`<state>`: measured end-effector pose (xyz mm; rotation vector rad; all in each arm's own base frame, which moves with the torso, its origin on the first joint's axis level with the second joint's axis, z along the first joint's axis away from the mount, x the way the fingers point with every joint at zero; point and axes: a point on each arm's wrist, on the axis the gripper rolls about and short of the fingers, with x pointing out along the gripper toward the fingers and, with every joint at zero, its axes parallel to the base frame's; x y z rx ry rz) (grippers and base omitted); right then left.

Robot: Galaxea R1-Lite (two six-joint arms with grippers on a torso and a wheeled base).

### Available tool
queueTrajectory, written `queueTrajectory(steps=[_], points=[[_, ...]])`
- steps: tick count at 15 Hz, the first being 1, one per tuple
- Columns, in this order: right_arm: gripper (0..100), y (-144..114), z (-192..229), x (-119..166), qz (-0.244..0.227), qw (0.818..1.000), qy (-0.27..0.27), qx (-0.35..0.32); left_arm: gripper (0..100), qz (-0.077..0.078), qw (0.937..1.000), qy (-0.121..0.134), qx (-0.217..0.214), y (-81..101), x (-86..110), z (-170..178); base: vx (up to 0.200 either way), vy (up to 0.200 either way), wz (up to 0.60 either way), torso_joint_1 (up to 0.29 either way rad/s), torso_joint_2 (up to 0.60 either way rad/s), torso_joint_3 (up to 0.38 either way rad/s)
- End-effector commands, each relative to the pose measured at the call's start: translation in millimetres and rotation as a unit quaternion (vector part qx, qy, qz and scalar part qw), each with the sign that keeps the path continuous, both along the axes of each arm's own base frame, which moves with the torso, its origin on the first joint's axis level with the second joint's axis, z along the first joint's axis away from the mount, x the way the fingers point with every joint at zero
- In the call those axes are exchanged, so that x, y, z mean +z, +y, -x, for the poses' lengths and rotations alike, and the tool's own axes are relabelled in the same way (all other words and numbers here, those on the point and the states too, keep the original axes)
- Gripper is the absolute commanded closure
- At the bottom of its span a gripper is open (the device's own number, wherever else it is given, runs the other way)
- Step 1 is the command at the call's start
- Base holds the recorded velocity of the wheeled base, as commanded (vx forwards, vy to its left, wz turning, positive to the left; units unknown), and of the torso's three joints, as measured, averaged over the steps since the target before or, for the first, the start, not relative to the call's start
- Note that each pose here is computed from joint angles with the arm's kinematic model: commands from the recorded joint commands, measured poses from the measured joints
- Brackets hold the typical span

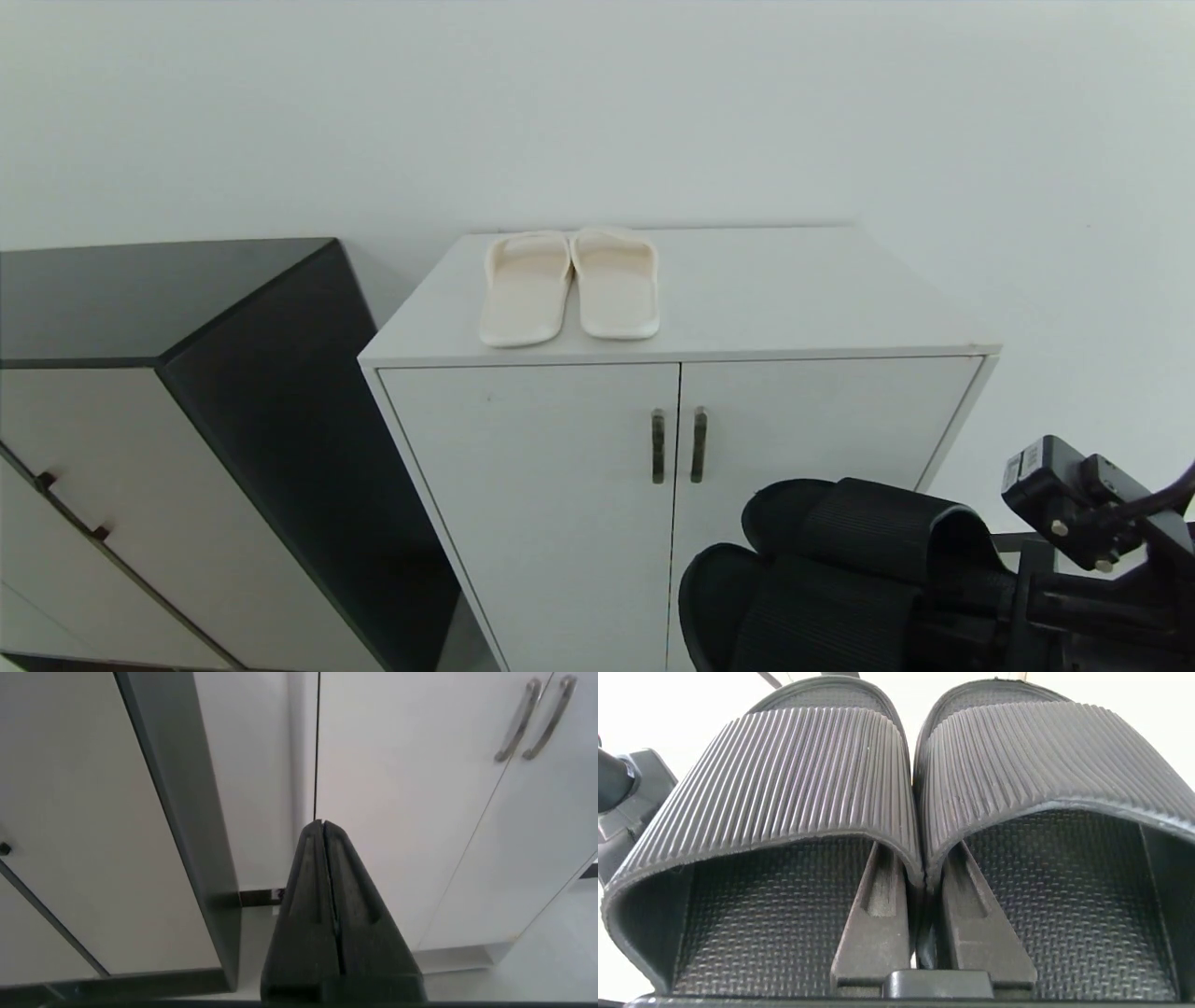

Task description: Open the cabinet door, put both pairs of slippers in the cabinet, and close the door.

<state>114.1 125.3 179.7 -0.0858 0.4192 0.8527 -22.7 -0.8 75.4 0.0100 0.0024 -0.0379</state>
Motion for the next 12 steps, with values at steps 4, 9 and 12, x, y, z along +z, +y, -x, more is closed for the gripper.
queueTrajectory(steps=[4,9,12], points=[[100,0.7,0.4,-0.5,-0.005,1.000,0.006,0.014,100,0.003,0.9998,0.000,0.017,0.8,0.1,0.0,0.000,0.000,0.00,-0.177,0.49,0.319],[100,-0.2,1.3,-2.7,-0.002,1.000,0.009,0.016,0,0.007,0.9998,-0.002,0.020,0.9,0.2,0.1,0.000,0.000,0.00,-0.148,0.47,0.324],[100,-0.2,1.3,-3.6,0.000,1.000,0.010,0.016,0,-0.003,1.0000,0.004,0.007,0.3,0.1,-0.6,0.000,0.000,0.00,-0.111,0.46,0.344]])
